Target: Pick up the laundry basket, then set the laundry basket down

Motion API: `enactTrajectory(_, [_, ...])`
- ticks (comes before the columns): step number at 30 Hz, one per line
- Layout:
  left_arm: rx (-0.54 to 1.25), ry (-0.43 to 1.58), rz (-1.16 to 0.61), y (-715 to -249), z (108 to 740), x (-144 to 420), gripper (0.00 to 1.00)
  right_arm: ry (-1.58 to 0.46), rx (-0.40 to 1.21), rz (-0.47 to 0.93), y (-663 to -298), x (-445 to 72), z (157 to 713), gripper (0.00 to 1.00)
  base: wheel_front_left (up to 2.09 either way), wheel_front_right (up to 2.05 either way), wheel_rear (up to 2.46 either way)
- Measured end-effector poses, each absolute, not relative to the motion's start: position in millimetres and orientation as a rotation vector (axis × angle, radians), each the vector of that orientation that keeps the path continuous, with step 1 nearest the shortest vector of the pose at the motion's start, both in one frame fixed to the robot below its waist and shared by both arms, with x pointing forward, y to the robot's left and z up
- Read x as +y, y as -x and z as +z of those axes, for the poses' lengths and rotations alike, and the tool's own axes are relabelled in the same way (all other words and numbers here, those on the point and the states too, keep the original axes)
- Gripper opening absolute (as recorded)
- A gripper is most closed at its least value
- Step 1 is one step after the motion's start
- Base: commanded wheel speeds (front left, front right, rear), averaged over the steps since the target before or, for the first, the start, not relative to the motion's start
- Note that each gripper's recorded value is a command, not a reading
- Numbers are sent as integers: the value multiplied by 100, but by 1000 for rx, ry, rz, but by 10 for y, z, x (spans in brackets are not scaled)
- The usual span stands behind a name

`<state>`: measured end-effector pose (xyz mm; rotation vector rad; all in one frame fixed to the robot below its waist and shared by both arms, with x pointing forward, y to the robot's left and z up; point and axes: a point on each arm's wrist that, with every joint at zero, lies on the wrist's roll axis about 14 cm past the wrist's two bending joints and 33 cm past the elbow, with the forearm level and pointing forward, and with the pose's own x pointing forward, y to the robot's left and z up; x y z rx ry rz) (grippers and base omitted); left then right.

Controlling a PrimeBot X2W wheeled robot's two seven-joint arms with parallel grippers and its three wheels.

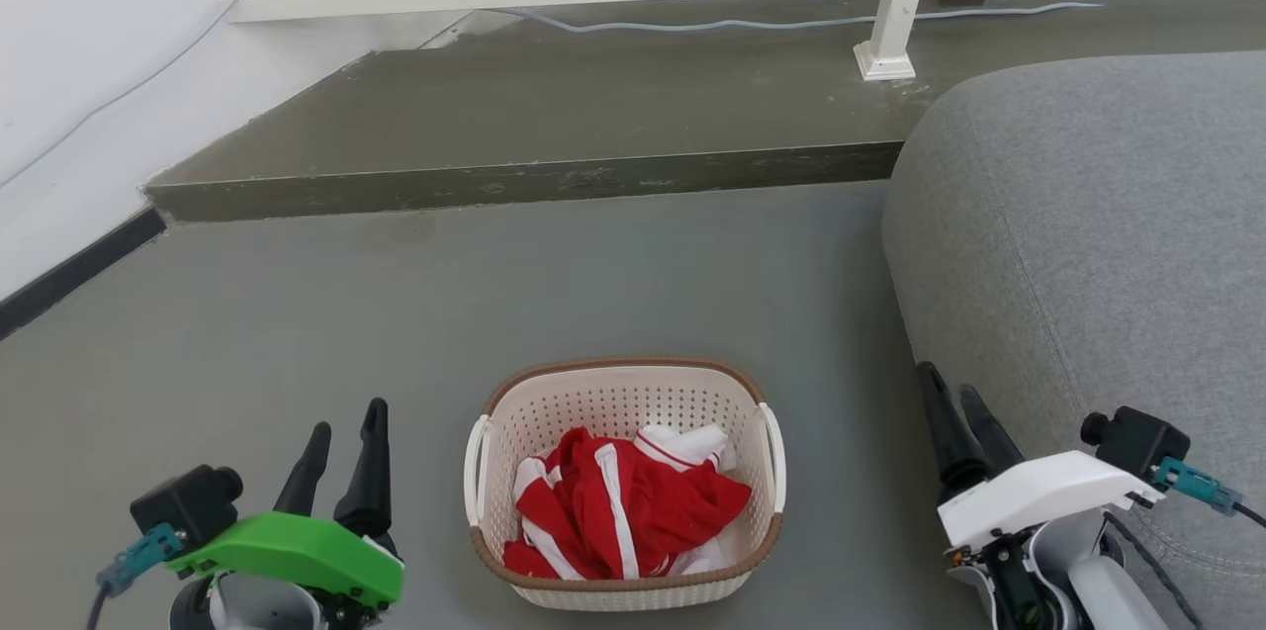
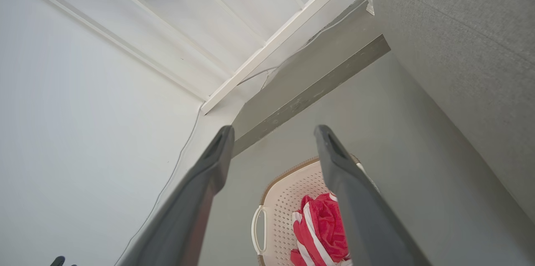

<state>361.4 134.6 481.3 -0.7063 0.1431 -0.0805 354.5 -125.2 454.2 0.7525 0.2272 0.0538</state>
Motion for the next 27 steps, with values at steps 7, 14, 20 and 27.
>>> enactTrajectory(7, [128,597,-91,-3600,4830,1302,100,-655,217,80,-3531,-1178,4555,100,0,0,0])
enactTrajectory(14, [126,505,-98,-3545,4794,1264,100,-572,206,101,-3509,-1114,4559,100,0,0,0])
enactTrajectory(20, [98,426,-109,-3541,4832,1233,100,-502,192,121,-3495,-1062,4573,100,0,0,0])
enactTrajectory(27, [72,346,-121,-3526,4865,1193,100,-421,170,153,-3478,-981,4601,100,0,0,0])
